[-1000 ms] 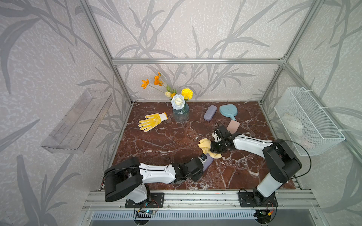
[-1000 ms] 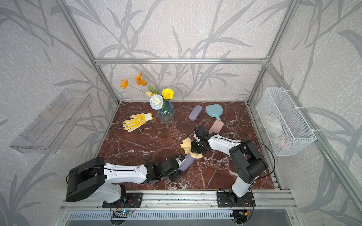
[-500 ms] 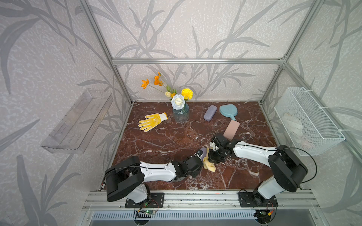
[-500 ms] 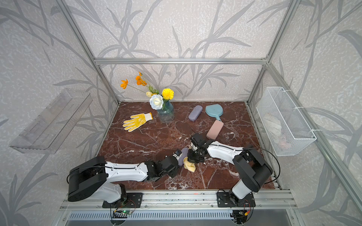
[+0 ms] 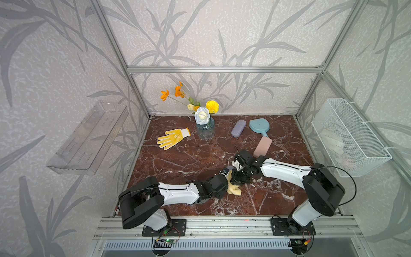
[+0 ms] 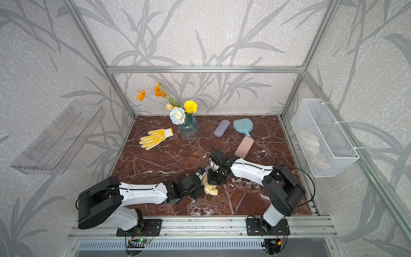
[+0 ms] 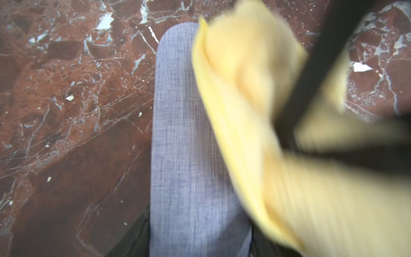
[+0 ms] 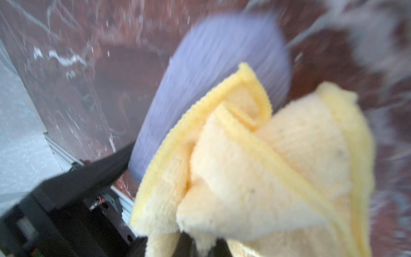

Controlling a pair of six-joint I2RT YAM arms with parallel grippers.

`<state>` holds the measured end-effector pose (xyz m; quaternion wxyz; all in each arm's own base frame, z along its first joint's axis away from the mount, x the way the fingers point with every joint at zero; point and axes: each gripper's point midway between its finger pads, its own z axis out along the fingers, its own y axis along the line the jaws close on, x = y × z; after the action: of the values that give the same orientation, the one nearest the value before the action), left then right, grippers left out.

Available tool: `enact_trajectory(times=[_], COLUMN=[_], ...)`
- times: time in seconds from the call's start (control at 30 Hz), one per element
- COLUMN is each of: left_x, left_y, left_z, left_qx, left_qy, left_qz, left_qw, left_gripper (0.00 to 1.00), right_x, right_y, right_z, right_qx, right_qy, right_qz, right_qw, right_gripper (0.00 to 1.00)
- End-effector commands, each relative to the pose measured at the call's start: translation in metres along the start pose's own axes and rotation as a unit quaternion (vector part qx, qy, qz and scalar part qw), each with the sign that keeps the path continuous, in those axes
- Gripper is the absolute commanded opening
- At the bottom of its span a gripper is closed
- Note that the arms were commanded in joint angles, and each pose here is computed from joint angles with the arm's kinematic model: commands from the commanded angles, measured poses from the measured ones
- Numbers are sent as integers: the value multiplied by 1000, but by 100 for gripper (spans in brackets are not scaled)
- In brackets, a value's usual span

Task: Wipe the eyeglass case
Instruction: Wipe the dirt from the eyeglass case.

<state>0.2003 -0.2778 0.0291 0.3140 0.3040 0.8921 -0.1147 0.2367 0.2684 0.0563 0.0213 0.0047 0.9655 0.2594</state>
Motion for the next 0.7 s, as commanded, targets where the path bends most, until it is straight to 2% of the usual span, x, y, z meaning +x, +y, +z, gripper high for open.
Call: enact_trajectory(times=[0.0,0.07,0.2,0.37,0.47,0.57,0.67], left_x=[29,29,29,26,20,11,7], left_y=[-2,-2,-1,7,9,4,-2], left_z=[4,4,3,-2,-10,-19,-22], left_qx=[13,13,12,-10,-46,-88,-130], left_qy=[47,48,48,30,-1,-28,-33], left_qz=[23,23,23,22,49,92,136], left_qw=[999,999,999,999,998,991,982], left_gripper=[6,6,6,7,7,8,8], right_x=[-49,-69,-93,-86,-68,-42,-23], right_y=[-26,-27,-23,-26,-18,7,45], right_z=[-17,-26,-51,-90,-93,-73,-49], right_qx=[62,74,124,195,200,169,128], right_qy=[-76,-107,-139,-156,-129,-69,-27], right_qz=[-14,-18,-76,-144,-184,-213,-243], right_qw=[995,991,980,957,954,960,961], right_gripper=[0,0,0,0,0,0,0])
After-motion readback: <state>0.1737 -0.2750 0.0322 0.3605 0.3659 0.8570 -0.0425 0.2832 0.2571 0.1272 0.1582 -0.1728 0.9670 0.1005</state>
